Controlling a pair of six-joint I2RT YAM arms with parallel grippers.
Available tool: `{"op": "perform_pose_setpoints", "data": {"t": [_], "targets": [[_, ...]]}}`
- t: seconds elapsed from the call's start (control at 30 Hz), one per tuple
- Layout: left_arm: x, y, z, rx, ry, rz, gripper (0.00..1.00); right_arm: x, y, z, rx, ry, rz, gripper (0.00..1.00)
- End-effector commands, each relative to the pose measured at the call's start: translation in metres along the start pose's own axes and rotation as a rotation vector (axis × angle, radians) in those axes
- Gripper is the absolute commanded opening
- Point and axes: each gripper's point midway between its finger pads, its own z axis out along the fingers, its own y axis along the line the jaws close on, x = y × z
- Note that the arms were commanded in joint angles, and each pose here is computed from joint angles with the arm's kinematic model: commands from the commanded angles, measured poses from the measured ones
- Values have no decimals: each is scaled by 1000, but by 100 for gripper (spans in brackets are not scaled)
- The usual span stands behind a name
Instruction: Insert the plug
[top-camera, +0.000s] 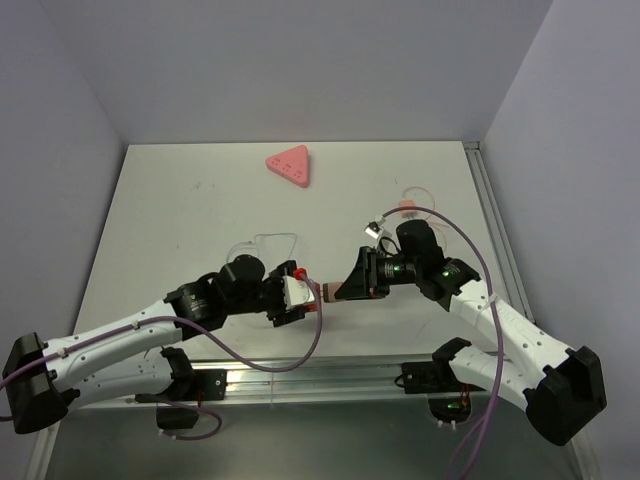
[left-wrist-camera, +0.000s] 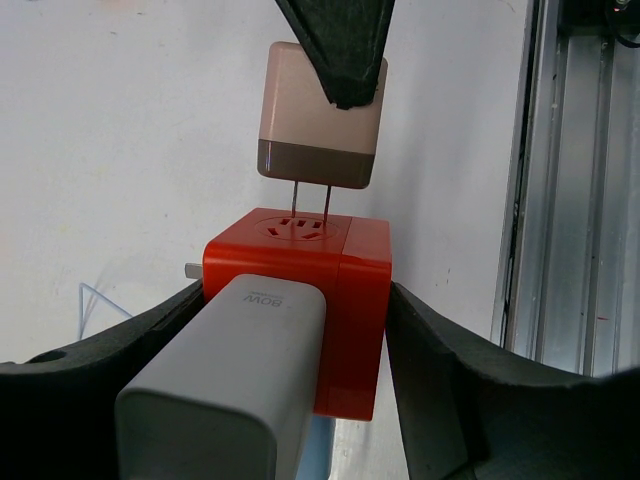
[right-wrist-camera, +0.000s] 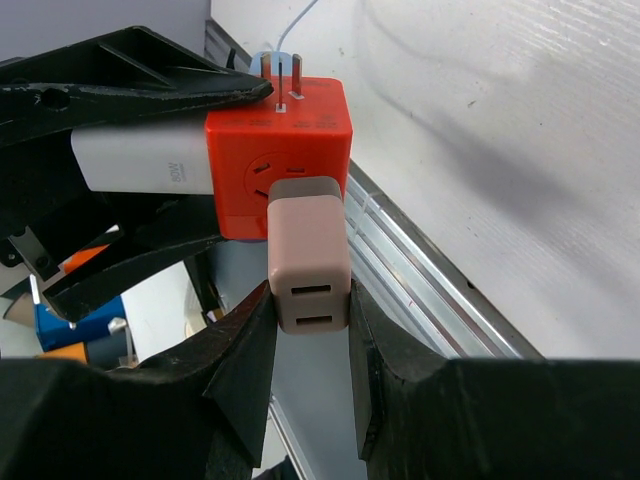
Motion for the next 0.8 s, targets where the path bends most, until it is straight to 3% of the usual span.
{"op": "perform_pose_setpoints", "data": {"t": [0.0, 0.47, 0.77], "targets": [[-44, 5, -6, -16, -162, 23, 0, -8, 20, -1, -74, -12, -50, 0], [-47, 0, -6, 6, -174, 11, 0, -10, 26, -1, -109, -16, -54, 0], [-65, -3, -14, 7, -266, 5, 0, -2, 20, 9, -135, 56, -22, 0]]}}
